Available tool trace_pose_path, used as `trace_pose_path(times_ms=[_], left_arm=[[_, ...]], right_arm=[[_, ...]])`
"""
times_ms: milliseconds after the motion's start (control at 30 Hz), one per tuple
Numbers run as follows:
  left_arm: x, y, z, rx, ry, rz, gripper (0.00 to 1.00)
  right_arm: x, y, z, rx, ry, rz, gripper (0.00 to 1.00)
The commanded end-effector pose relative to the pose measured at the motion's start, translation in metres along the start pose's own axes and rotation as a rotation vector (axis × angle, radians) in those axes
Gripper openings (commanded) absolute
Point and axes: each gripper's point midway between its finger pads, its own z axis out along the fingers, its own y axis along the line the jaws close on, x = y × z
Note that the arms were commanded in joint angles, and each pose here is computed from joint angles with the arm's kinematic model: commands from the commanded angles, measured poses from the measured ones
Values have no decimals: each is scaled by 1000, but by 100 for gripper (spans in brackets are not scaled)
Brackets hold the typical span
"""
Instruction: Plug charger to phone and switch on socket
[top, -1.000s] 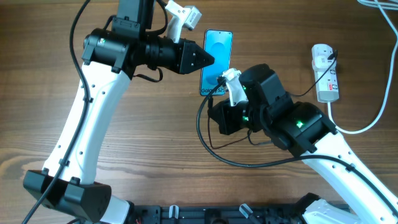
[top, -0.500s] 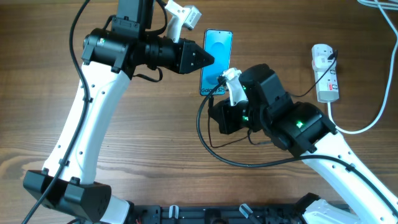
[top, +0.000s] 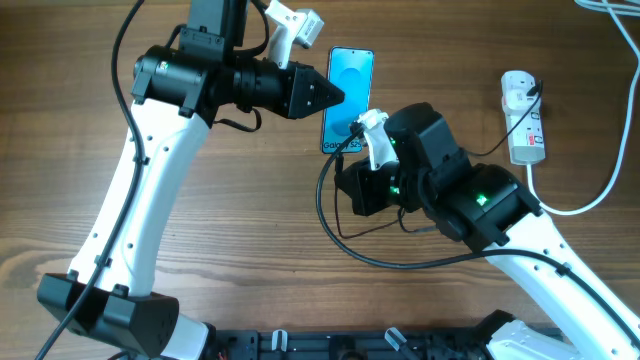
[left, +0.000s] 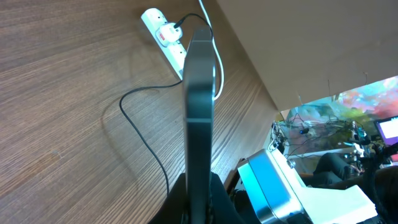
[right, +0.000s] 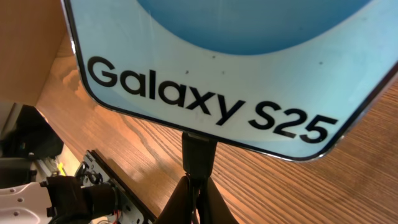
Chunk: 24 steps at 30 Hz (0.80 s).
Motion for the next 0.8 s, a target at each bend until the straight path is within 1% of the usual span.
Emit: trace_pose_path(times_ms=[0, 767], left_arm=[[-4, -16, -9, 22, -24, 53, 4], [-5, -16, -9, 23, -29, 59, 4]], right_arm=[[-3, 2, 1, -2, -4, -21, 4], [-3, 2, 1, 0, -4, -25, 4]])
